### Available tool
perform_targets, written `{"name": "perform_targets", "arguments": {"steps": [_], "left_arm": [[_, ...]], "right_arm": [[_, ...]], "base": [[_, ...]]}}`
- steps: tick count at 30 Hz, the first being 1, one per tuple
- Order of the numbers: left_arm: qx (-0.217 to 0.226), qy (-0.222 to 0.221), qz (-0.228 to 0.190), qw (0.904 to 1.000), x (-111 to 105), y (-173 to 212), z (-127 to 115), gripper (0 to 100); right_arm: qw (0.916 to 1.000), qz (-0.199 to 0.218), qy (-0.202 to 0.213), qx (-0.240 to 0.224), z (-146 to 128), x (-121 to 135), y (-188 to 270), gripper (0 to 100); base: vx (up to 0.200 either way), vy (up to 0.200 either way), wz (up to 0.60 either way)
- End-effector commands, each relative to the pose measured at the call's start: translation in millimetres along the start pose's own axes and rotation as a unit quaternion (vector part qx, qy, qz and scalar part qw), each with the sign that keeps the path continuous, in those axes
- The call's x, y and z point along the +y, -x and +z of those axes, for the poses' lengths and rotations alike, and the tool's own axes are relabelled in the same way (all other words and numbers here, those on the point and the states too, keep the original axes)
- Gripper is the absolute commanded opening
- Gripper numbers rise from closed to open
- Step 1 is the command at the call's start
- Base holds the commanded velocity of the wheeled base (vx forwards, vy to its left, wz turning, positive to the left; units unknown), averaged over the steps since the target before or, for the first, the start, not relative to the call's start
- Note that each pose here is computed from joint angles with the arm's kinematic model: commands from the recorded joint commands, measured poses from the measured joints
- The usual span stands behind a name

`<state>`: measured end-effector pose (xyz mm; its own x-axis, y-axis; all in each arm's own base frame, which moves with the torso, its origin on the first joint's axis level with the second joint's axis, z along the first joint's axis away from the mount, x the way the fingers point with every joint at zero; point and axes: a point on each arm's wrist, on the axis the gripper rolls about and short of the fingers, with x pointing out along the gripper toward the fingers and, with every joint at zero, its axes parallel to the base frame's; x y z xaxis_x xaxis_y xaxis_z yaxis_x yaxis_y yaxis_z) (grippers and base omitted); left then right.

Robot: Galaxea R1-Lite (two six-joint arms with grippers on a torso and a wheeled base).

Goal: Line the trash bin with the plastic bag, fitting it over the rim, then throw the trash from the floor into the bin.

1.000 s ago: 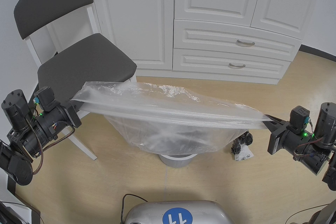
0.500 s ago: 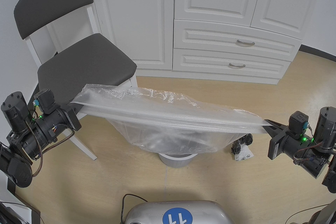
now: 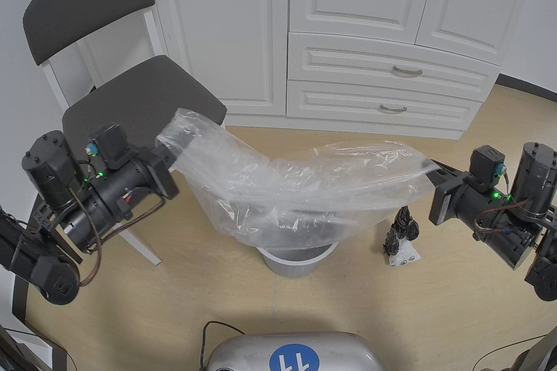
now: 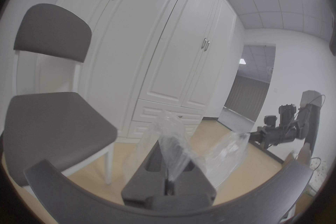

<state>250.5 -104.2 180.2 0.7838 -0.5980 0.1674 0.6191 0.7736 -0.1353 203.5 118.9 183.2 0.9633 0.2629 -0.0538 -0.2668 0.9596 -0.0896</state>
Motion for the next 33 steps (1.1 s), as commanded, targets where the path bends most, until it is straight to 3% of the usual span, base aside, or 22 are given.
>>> {"name": "perform_targets", "arguments": {"steps": [1,3,6,15,20,33], "left_arm": [[-0.003,0.051,-0.045,0.9977,-56.7,-40.2,-32.2,0],[-0.023,0.061,-0.053,0.9964,-74.5,-43.9,-36.0,0],[-0.015,0.068,-0.067,0.9953,-98.4,-41.3,-42.1,0],[0.005,0.079,-0.093,0.9925,-120.1,-37.7,-51.9,0],[0.025,0.085,-0.085,0.9924,-117.3,-46.2,-68.5,0],[0.061,0.098,-0.029,0.9929,-83.8,-80.5,-116.9,0]], "right_arm": [[0.9925,0.058,-0.106,-0.017,-7.8,48.5,-35.7,0],[0.9873,0.068,-0.135,-0.048,-7.7,58.7,-45.2,0],[0.9794,0.092,-0.155,-0.092,-6.6,72.6,-46.4,0],[0.9735,0.138,-0.158,-0.091,-14.4,98.4,-34.2,0],[0.9753,0.141,-0.152,-0.077,-24.3,104.4,-37.6,0],[0.9840,0.113,-0.133,-0.035,-55.8,107.7,-60.2,0]], "base": [[0.000,0.000,0.00],[0.000,0.000,0.00],[0.000,0.000,0.00],[0.000,0.000,0.00],[0.000,0.000,0.00],[0.000,0.000,0.00]]}}
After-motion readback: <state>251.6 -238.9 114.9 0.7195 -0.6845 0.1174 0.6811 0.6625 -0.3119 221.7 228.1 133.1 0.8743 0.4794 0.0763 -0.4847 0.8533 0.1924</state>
